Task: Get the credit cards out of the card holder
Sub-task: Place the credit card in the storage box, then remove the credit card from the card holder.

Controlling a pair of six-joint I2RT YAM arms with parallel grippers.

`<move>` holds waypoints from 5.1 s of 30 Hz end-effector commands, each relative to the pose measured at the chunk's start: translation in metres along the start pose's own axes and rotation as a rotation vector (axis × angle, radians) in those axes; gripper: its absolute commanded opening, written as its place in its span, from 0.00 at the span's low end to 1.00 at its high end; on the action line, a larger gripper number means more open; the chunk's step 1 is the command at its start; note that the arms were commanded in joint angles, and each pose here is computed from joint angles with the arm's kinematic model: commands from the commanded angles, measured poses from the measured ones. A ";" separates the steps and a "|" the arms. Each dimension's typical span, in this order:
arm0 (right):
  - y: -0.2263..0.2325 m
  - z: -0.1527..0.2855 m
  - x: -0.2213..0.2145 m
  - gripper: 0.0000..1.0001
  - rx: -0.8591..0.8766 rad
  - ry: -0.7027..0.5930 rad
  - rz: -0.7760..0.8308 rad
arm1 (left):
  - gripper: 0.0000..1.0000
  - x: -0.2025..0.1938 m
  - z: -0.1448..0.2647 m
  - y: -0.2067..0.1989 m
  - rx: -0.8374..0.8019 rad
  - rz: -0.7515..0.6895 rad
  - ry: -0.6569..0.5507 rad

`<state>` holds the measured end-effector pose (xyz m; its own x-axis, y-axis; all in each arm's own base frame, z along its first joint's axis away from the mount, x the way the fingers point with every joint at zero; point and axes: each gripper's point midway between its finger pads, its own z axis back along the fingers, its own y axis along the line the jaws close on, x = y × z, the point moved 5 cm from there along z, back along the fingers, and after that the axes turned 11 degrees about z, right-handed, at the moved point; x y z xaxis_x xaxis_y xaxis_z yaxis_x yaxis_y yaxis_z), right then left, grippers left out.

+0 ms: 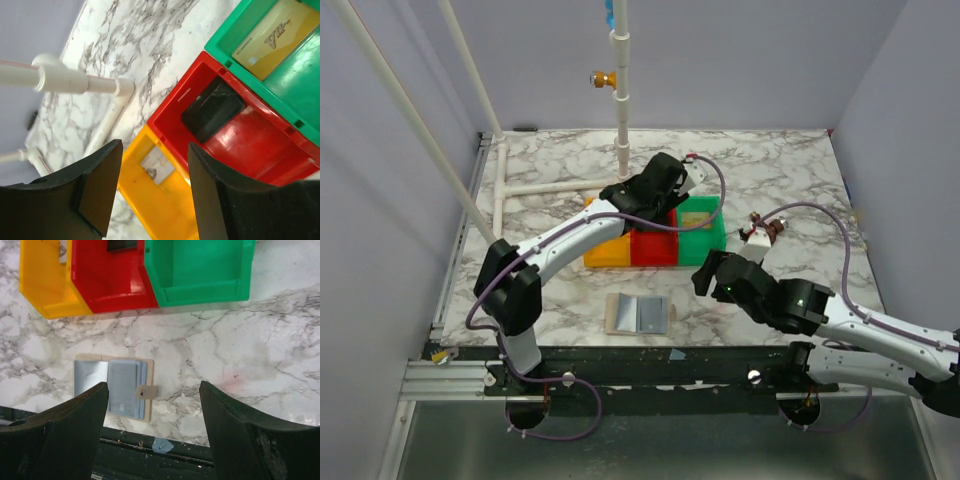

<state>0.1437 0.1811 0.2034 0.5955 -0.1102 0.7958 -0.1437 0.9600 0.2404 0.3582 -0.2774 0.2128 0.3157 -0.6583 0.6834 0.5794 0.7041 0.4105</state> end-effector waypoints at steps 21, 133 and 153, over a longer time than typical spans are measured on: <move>0.124 -0.072 -0.101 0.55 0.171 0.309 0.282 | 0.63 -0.146 0.150 -0.019 -0.345 1.061 0.130; 0.087 -0.123 -0.109 0.38 -0.017 0.380 0.374 | 0.12 -0.225 0.112 -0.125 -0.483 1.284 0.368; 0.121 -0.122 -0.139 0.22 0.101 0.469 0.333 | 0.09 -0.223 0.113 -0.124 -0.492 1.290 0.343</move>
<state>0.1556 0.3401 0.0709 0.7496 0.3298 0.5739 -0.4277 0.9031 0.0397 0.1290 -0.1885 0.0740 0.9444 0.2712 0.1859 -0.0833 0.7443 -0.6626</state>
